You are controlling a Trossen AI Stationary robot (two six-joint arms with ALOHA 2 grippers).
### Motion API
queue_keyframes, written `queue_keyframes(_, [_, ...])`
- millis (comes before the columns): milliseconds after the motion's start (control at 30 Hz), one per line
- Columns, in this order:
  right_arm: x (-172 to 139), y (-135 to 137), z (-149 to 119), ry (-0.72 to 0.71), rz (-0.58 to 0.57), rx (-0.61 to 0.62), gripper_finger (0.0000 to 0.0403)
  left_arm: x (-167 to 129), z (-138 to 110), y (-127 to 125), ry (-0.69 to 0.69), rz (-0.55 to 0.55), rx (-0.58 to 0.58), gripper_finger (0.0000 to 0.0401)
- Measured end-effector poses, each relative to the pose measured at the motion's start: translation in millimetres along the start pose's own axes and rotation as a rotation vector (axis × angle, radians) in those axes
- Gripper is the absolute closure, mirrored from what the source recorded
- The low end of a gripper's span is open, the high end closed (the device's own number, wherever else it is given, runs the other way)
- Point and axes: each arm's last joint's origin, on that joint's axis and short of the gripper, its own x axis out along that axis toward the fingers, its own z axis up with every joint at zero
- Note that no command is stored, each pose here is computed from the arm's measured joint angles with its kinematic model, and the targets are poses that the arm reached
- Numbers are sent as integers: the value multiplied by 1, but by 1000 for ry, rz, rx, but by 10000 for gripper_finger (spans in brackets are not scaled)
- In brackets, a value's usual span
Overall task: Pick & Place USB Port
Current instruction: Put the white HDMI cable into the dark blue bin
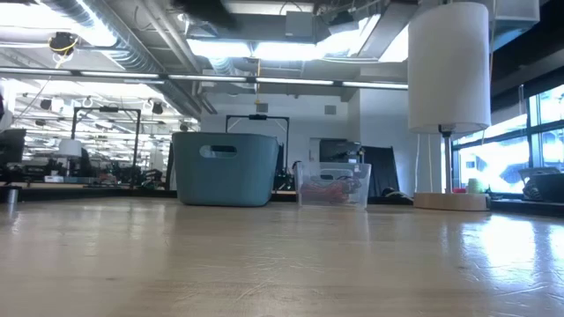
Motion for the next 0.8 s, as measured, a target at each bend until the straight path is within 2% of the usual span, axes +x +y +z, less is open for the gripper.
queue_keyframes(67, [0,2,8,-58,10,-67,368,14,3,-4,-164,-121,2,272])
queue_keyframes(133, [1,2,15,-102,5,-138,368,23,8,-5,-372,-288,-1,272])
queue_keyframes(233, [2,1,25,-167,29,-184,368,27,17,5,-638,-503,-44,272])
queue_keyframes(300, [4,0,31,-209,46,-209,368,28,22,12,-753,-633,-89,272])
queue_keyframes(400, [9,-5,41,-274,65,-226,368,35,26,14,-853,-790,-135,271])
queue_keyframes(533, [20,-16,48,-322,74,-241,368,45,31,10,-926,-881,-204,263])
queue_keyframes(800, [42,-29,52,-355,133,-233,368,68,52,0,-910,-911,-261,211])
